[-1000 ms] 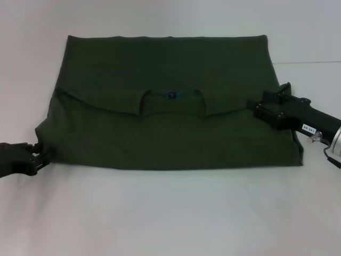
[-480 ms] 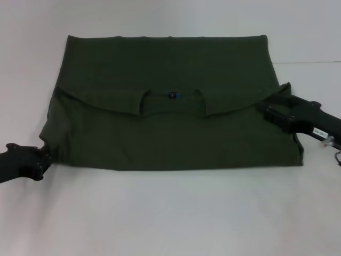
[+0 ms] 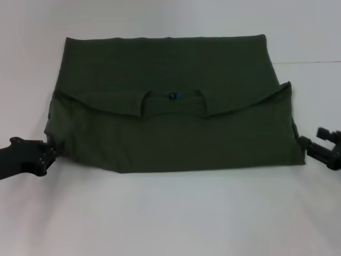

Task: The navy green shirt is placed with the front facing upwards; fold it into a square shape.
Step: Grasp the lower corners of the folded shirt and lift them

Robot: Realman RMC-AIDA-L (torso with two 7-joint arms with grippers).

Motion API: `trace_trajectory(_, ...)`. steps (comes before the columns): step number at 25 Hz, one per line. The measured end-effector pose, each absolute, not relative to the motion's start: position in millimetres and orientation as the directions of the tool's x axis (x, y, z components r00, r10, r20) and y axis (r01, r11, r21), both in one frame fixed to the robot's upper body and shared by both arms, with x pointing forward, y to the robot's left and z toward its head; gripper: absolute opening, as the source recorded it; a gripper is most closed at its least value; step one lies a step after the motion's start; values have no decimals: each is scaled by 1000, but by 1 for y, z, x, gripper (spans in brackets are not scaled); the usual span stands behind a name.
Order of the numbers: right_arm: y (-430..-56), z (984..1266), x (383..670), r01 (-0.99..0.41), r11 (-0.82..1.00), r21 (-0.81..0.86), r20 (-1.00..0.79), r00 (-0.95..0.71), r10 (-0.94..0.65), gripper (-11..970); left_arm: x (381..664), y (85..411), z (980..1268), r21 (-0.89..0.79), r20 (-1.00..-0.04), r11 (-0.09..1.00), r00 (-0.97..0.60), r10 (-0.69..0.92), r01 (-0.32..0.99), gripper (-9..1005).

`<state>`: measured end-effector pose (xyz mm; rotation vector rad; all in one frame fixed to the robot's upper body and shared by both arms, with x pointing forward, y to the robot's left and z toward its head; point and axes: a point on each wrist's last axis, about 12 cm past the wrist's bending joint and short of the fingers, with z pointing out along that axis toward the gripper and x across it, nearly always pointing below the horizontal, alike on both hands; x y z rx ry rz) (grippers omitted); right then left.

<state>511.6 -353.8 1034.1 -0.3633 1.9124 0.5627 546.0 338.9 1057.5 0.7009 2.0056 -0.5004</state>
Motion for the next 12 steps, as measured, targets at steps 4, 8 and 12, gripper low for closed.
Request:
trace_trajectory(4,-359,1027,500,-473,852,224,-908,-418,7,666,545,340,1059,-68,-875,758,-403,267,649,28)
trace_trajectory(8,-355,1023,499,-485,846,221,-898,-439,-17,664,545,340,1059,-66,-875,757,-403,270,650,29)
trace_trajectory(12,-347,1019,503,-501,838,218,-890,-454,-39,661,545,339,1059,-60,-875,755,-398,274,653,29)
